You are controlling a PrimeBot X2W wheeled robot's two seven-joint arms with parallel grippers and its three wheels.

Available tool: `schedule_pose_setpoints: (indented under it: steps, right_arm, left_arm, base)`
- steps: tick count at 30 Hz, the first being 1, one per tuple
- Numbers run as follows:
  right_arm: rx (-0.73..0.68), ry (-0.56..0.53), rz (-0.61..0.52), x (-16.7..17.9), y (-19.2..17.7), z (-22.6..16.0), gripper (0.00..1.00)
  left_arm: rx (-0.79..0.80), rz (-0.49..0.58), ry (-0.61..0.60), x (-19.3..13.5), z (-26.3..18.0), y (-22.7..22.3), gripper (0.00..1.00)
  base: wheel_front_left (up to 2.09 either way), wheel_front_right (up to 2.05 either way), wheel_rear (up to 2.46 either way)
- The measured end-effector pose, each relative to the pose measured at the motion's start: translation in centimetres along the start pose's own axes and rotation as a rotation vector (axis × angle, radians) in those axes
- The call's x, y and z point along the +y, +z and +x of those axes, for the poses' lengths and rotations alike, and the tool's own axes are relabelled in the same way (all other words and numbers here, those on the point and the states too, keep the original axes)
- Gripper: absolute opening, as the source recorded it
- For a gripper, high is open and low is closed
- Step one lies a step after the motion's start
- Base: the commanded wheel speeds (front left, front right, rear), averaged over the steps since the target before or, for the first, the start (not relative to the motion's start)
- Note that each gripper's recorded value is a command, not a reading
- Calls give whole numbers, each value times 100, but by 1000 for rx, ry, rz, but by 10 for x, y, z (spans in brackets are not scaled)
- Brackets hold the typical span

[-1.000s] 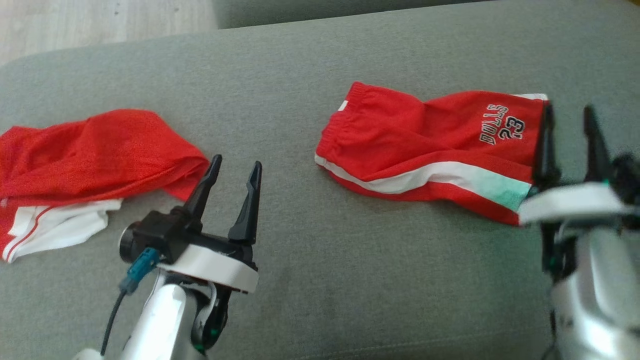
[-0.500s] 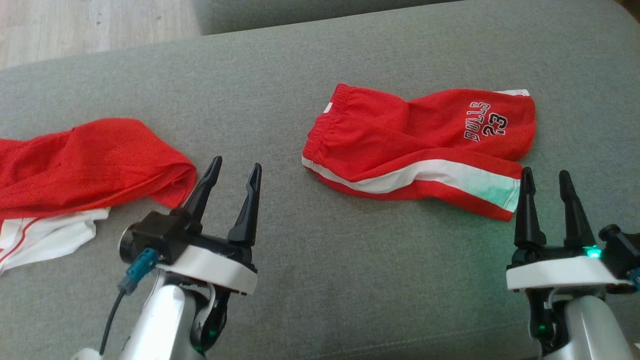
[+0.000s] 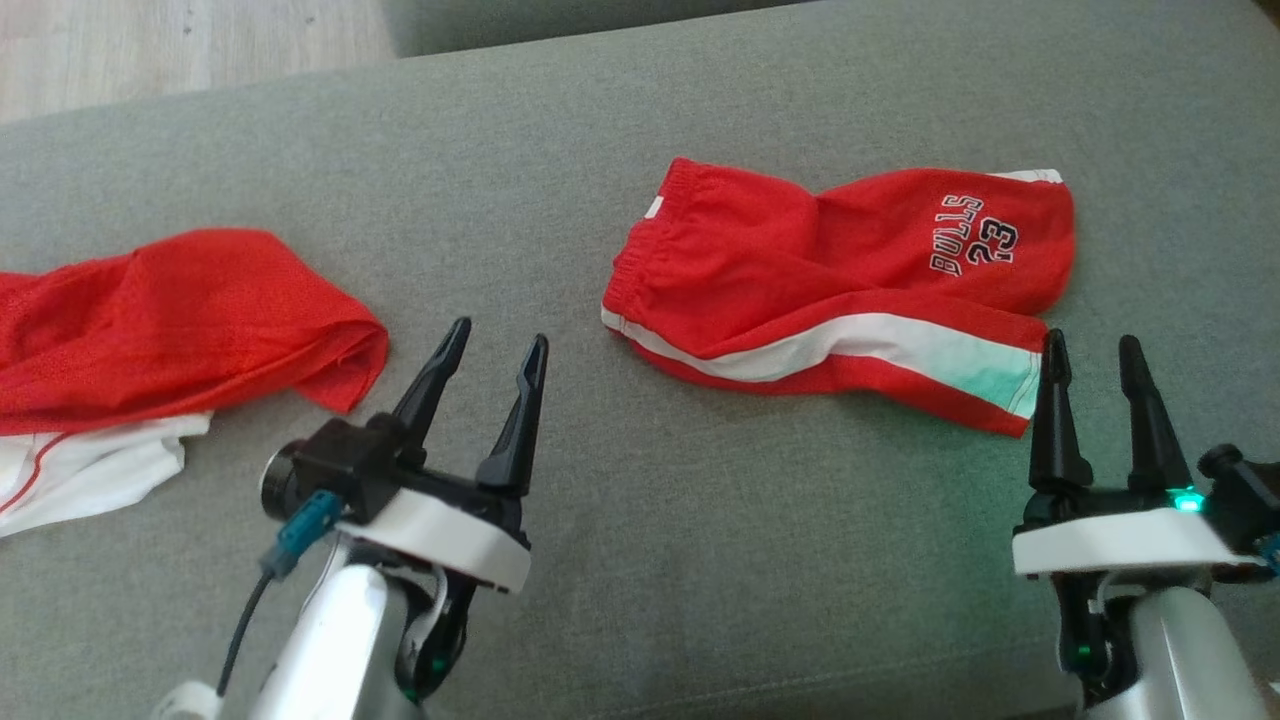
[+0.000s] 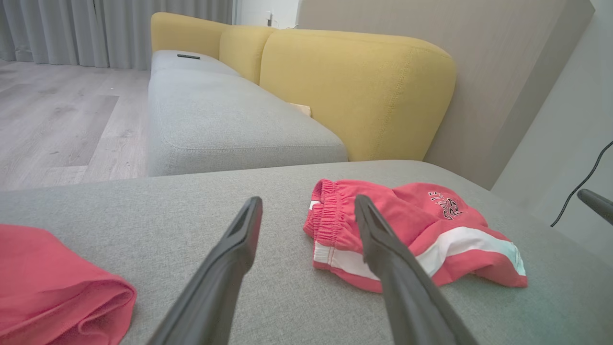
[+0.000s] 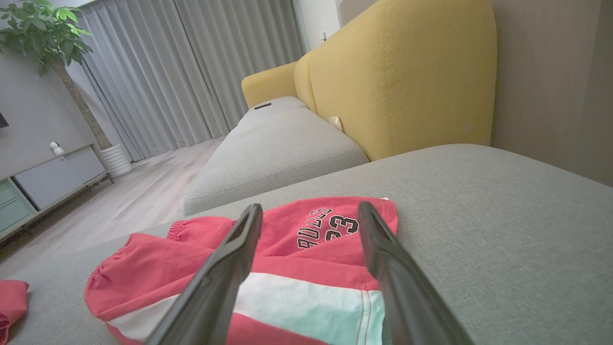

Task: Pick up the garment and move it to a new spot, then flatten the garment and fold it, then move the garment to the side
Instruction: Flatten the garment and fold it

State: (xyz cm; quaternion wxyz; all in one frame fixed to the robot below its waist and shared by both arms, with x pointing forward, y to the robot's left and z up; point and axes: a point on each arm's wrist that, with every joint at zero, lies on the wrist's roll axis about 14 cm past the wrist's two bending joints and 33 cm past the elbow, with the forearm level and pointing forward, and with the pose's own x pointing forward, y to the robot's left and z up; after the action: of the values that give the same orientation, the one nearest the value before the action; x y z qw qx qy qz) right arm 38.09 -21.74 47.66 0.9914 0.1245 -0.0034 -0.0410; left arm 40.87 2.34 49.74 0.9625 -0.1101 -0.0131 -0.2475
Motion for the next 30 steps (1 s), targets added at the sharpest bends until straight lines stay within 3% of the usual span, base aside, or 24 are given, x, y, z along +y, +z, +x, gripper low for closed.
schedule_pose_setpoints:
  steps: [7,20,30]
  right_arm:
    - [11,-10,-1,-3,-4,3,100]
    - [11,-33,-7,-12,-5,12,100]
    - [29,-41,-17,-15,-10,12,100]
  left_arm:
    - [5,19,-49,-7,16,-3,100]
    - [189,84,-208,-35,33,-62,100]
    - [315,152,-218,-14,53,-98,100]
  base:
    - [0,0,0]
    - [0,0,0]
    - [0,0,0]
